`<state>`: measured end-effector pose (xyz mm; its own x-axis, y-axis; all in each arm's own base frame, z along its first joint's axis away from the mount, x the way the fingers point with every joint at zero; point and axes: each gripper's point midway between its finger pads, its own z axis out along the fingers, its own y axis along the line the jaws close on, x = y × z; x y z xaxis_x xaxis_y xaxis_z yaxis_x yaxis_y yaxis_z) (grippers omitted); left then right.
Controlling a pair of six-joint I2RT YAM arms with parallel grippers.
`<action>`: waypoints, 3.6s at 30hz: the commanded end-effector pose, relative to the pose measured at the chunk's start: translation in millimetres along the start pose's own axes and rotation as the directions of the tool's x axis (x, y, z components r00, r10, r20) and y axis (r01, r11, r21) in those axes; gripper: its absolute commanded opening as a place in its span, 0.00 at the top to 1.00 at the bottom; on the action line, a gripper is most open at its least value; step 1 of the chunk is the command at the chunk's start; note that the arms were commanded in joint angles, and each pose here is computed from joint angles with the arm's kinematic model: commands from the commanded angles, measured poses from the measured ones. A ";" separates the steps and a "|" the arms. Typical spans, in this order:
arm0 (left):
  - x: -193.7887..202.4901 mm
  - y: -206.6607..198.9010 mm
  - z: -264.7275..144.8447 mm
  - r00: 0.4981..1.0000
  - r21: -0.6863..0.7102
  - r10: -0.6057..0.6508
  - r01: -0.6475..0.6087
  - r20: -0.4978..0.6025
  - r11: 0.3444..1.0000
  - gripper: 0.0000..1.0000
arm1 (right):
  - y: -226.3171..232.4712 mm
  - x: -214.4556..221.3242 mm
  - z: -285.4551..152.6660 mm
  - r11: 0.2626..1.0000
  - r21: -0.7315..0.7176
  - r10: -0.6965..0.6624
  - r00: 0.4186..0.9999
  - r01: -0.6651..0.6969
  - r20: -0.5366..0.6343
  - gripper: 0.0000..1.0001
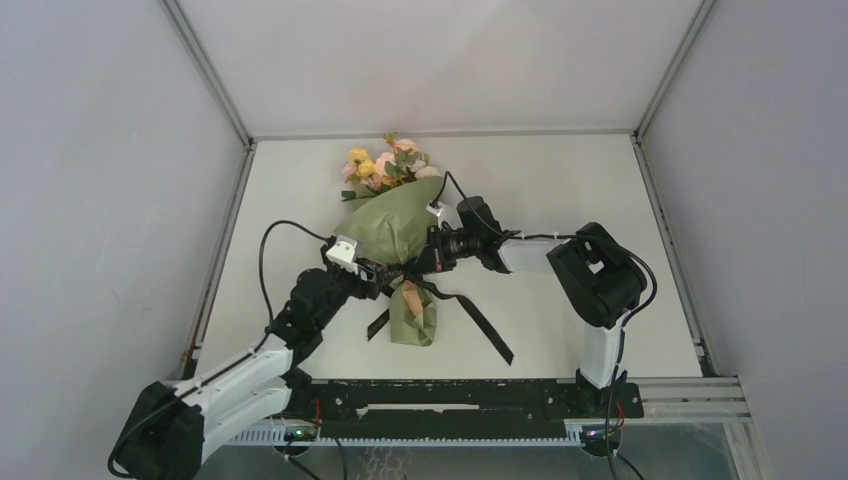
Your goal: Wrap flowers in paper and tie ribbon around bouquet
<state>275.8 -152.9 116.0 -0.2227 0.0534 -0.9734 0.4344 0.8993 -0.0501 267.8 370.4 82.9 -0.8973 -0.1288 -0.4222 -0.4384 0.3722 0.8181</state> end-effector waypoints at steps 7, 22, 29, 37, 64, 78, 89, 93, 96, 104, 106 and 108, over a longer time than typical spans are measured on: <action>-43.4 -7.8 -21.0 0.996 0.061 0.075 -0.077 0.048 0.995 0.00 | 11.3 -0.8 5.5 0.998 -0.013 -0.061 0.998 0.062 0.015 1.00; -38.0 -92.1 -29.4 0.442 0.419 0.699 -0.881 0.561 0.221 0.50 | 18.9 3.6 5.1 0.997 -0.051 -0.060 0.998 0.059 -0.017 1.00; -32.8 -104.4 -10.0 0.480 0.509 0.680 -0.842 0.555 0.179 0.42 | 23.4 5.0 5.8 0.996 -0.072 -0.061 0.998 0.059 -0.032 1.00; -19.9 -99.3 4.9 0.524 0.572 0.705 -0.795 0.478 0.204 0.56 | 23.1 3.4 4.1 0.995 -0.083 -0.064 0.998 0.061 -0.030 1.00; -19.9 -82.5 16.5 0.365 0.478 0.800 -0.871 0.476 0.113 1.00 | 21.3 -0.6 -1.8 0.997 -0.056 -0.054 0.998 0.053 -0.020 0.99; -14.3 -80.6 10.9 0.355 0.485 0.806 -0.869 0.474 0.098 1.00 | 13.3 -10.1 -7.0 0.999 -0.030 -0.026 1.000 0.027 0.010 0.91; -6.3 -76.2 10.3 0.333 0.488 0.817 -0.870 0.470 0.074 1.00 | 4.6 -10.5 -4.7 1.000 -0.013 -0.007 1.000 0.007 0.015 0.88; -3.6 -75.4 13.3 0.324 0.482 0.821 -0.874 0.470 0.069 1.00 | -0.9 -14.9 -3.2 1.000 -0.012 0.003 0.999 -0.003 0.032 0.85; -2.9 -75.2 13.8 0.326 0.485 0.820 -0.872 0.470 0.069 1.00 | 0.1 -17.1 -2.6 1.000 -0.025 0.007 0.999 -0.006 0.038 0.97; 6.0 -76.8 2.6 0.327 0.527 0.815 -0.850 0.479 0.031 1.00 | -2.3 -25.3 -12.9 1.000 0.009 0.008 0.998 -0.008 0.064 1.00; 7.5 -76.2 2.8 0.319 0.526 0.818 -0.850 0.480 0.023 1.00 | -2.0 -27.6 -16.9 1.000 0.025 0.003 0.997 -0.004 0.073 1.00; 6.3 -73.6 6.1 0.321 0.521 0.825 -0.853 0.465 0.038 1.00 | -0.7 -26.5 -19.7 0.999 0.039 -0.002 0.998 -0.001 0.069 0.99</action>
<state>247.6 -223.0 109.1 0.6760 0.5645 -0.4737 0.6805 -0.2313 0.6953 280.2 357.8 75.4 -0.9208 -0.0908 -0.3793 -0.3817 0.4088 0.8290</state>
